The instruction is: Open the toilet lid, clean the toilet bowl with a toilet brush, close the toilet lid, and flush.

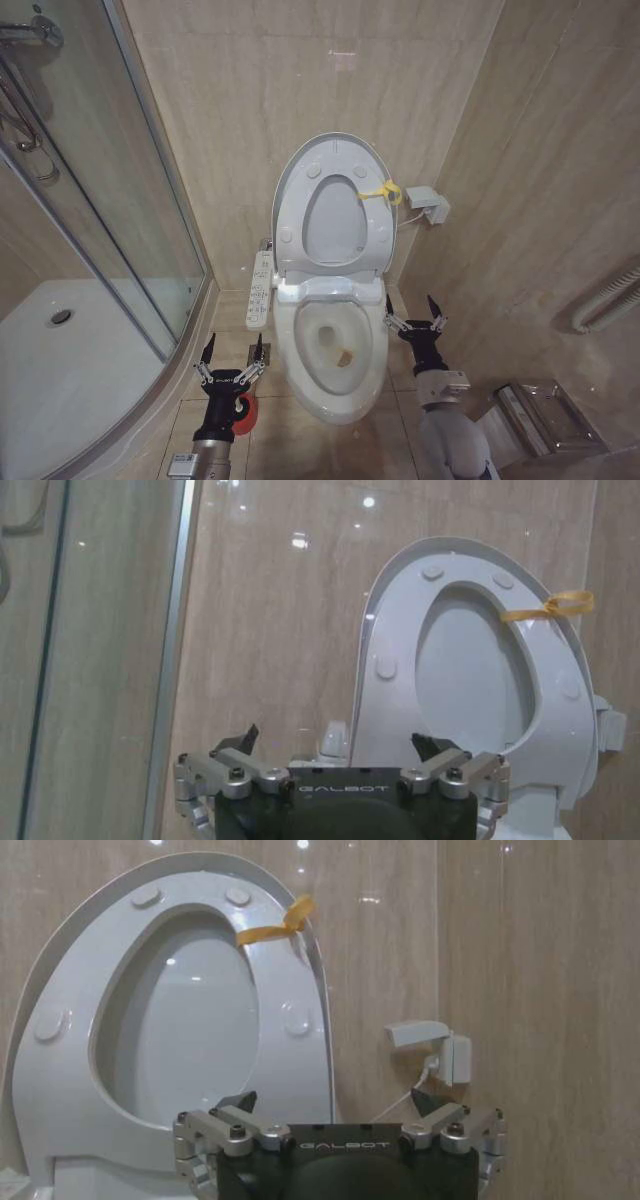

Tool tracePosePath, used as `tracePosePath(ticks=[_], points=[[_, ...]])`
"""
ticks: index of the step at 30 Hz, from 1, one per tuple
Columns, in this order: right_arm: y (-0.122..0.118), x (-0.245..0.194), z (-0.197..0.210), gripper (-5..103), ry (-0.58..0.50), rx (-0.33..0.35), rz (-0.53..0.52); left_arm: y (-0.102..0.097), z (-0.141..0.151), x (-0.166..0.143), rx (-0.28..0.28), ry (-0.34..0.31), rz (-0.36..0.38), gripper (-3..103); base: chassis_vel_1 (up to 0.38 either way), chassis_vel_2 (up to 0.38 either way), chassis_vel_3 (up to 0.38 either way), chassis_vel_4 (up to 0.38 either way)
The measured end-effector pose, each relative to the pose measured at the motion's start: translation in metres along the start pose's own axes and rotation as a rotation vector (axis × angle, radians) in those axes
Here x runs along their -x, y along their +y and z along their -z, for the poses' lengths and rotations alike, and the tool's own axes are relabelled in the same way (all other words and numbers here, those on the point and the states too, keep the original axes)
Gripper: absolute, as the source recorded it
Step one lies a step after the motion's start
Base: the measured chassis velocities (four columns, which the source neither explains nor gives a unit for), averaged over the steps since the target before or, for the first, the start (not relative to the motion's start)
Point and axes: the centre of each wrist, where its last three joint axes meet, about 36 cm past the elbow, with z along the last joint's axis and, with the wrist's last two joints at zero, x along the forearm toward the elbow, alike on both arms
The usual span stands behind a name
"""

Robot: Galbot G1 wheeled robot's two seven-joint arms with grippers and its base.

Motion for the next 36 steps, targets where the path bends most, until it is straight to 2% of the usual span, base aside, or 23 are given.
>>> tracePosePath(ticks=[36], points=[[0.0000, 0.0000, 0.0000, 100, 0.000, 0.000, 0.000, 0.0000, 0.0000, 0.0000, 0.000, 0.000, 0.000, 100, 0.000, 0.000, 0.000, 0.000]])
